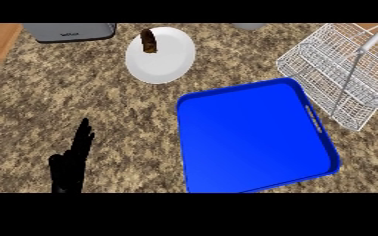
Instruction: Pick the croissant from the tray and place it in the tiered basket
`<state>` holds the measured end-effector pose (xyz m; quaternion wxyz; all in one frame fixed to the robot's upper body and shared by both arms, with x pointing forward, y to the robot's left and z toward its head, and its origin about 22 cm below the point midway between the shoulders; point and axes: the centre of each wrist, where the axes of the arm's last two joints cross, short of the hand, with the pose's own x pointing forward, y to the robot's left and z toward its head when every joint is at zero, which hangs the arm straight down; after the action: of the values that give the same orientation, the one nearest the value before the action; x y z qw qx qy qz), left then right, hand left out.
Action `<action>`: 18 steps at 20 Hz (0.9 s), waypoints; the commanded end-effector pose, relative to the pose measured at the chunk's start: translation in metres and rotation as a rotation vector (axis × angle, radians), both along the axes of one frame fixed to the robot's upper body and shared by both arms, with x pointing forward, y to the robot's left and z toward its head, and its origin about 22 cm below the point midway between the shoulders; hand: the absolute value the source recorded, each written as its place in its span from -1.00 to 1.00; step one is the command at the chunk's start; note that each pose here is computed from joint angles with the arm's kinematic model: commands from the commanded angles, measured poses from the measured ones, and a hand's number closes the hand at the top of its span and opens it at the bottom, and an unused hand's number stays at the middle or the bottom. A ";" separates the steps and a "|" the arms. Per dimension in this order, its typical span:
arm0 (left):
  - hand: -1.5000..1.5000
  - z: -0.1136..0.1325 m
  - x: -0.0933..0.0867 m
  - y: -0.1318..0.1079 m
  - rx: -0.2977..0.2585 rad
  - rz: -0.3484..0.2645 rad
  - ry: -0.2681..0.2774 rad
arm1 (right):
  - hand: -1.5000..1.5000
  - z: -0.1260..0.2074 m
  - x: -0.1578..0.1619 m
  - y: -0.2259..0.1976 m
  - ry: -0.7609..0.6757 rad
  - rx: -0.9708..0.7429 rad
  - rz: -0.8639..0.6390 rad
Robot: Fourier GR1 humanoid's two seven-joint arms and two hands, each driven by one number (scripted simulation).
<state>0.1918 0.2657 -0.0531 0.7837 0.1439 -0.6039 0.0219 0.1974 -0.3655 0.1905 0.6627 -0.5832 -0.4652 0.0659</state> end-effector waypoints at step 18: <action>0.00 -0.020 0.009 -0.011 -0.003 -0.080 0.028 | 1.00 0.122 -0.001 -0.046 -0.070 -0.042 -0.146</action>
<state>0.2140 0.2447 -0.0522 0.7749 0.1149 -0.6214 -0.0126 0.1777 -0.3941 0.3164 0.6144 -0.6324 -0.4715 0.0173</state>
